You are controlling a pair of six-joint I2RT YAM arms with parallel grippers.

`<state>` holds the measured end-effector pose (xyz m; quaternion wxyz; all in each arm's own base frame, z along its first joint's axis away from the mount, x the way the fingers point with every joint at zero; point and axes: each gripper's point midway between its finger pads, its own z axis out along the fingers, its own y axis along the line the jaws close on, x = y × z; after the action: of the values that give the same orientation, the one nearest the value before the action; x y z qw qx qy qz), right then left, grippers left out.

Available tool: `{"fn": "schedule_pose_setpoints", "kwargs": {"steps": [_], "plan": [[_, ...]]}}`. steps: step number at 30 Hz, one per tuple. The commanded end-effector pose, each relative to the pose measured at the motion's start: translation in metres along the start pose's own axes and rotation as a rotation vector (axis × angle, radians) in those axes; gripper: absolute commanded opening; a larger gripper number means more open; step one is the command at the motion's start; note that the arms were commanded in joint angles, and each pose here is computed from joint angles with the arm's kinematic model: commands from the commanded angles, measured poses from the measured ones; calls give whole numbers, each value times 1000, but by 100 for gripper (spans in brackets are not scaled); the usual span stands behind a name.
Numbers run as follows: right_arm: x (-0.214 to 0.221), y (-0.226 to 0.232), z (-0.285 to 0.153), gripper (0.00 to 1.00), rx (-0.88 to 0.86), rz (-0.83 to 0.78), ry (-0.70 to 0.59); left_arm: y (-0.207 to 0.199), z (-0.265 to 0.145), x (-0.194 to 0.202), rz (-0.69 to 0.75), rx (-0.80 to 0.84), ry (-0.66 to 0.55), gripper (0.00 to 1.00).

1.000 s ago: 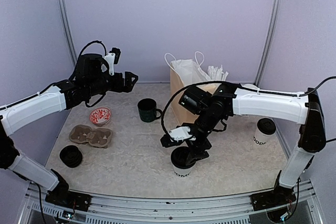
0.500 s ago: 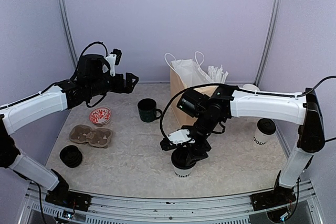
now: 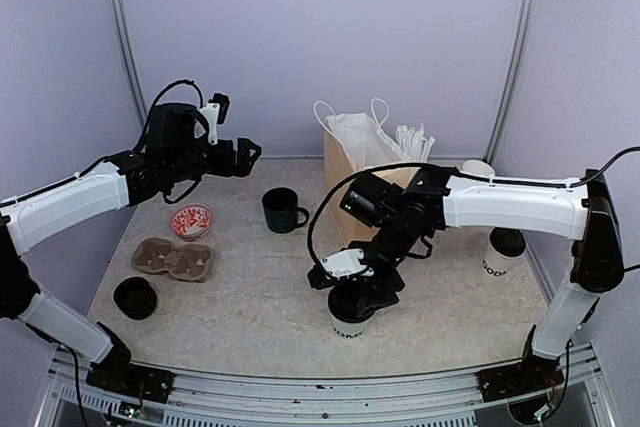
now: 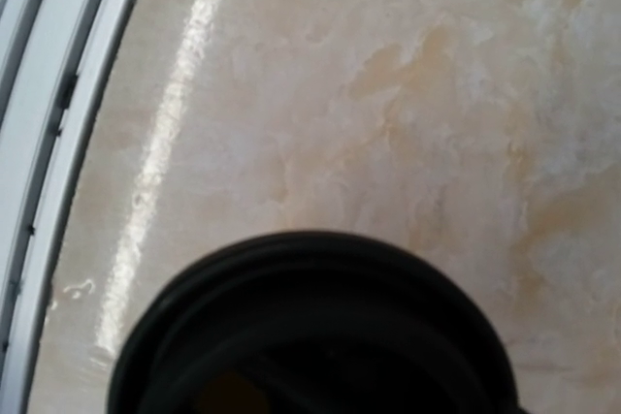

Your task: Pack the takeout coffee

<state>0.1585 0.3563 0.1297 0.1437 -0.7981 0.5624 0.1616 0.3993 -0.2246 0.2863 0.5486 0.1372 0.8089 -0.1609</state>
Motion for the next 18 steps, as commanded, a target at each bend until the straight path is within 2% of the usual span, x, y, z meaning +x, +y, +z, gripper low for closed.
{"fn": "schedule_pose_setpoints", "kwargs": {"steps": [1, 5, 9, 13, 18], "plan": [[5, 9, -5, 75, 1, 13, 30, 2, 2, -8, 8, -4, -4, 99], [23, 8, -15, 74, 24, 57, 58, 5, 2, -9, 9, -12, -5, 99], [54, -6, -39, 74, 54, 186, 39, 10, 0, -12, 5, -22, -12, 99], [93, -21, -68, 73, 124, 316, 16, 13, -2, -15, -3, -24, -22, 99], [151, -37, -101, 73, 228, 455, 18, 18, -5, -23, -81, 3, -39, 99]]}}
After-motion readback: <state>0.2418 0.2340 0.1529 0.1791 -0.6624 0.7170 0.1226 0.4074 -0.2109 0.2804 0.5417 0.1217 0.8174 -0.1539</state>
